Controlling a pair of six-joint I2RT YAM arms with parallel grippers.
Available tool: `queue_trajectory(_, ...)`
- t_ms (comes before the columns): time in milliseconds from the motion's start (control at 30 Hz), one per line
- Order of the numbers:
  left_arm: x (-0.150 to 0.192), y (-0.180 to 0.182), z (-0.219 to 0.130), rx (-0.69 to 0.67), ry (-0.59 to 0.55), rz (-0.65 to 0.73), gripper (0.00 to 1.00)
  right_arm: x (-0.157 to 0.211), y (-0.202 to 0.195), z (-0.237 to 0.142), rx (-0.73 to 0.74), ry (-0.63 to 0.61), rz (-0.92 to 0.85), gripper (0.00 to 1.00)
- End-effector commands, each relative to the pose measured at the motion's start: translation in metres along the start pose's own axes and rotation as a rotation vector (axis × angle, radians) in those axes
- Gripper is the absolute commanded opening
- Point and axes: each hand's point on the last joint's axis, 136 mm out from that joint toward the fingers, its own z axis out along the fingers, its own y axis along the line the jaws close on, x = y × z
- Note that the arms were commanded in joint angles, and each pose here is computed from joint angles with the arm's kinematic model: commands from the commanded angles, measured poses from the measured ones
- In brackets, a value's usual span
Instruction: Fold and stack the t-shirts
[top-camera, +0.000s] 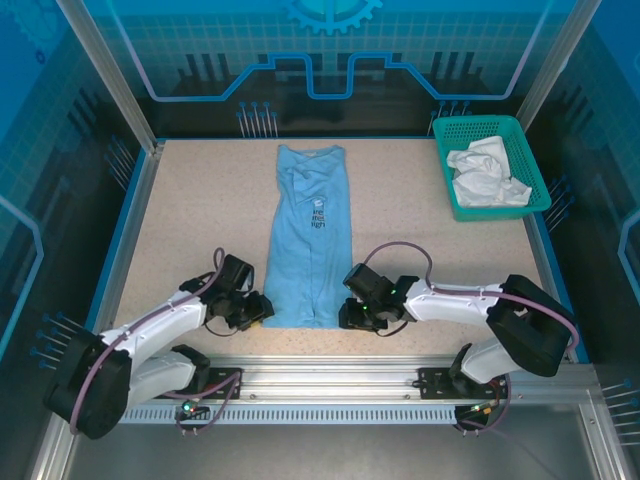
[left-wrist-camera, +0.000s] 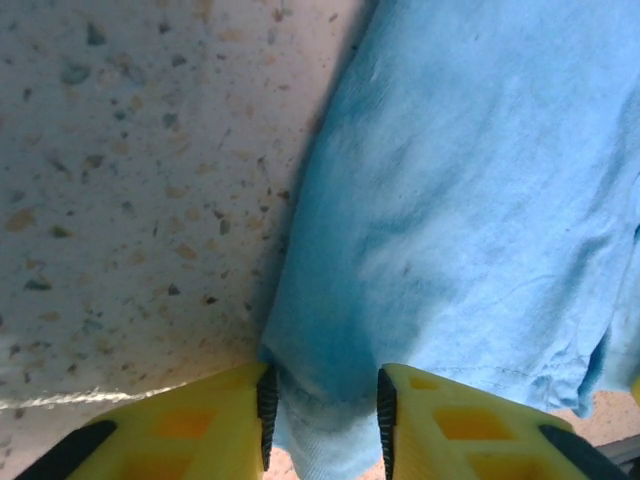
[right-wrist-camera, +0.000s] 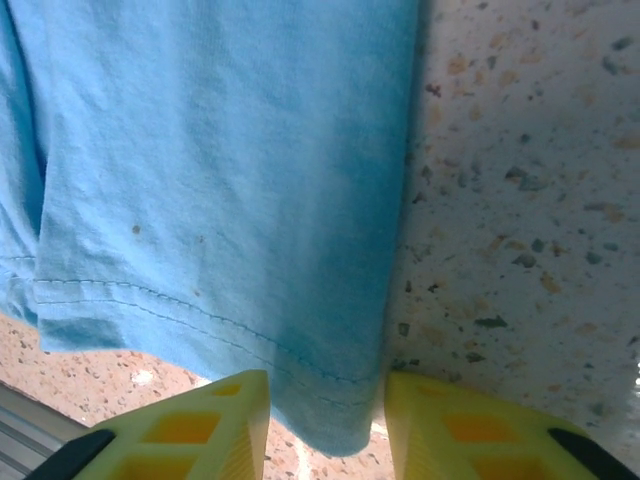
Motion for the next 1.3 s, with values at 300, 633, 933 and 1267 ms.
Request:
queue_trajectory(300,0.007,-0.021,-0.037,0.045,-0.038,0.053,0.00,-0.012,-0.002,-0.034,0.024,-0.063,-0.038,0.00)
queue_trajectory(633,0.055,0.028,-0.006,-0.022,0.069,-0.043,0.00,0.026,-0.037,-0.013,0.058,0.038,0.012,0.00)
queue_trajectory(933,0.061,0.016,-0.011,0.026,0.054,-0.035,0.00,0.032,-0.032,-0.016,0.058,0.044,-0.004,0.00)
queue_trajectory(1267,0.025,-0.041,-0.047,0.139,-0.083,-0.007,0.00,-0.010,0.005,-0.063,-0.064,-0.097,0.049,0.00)
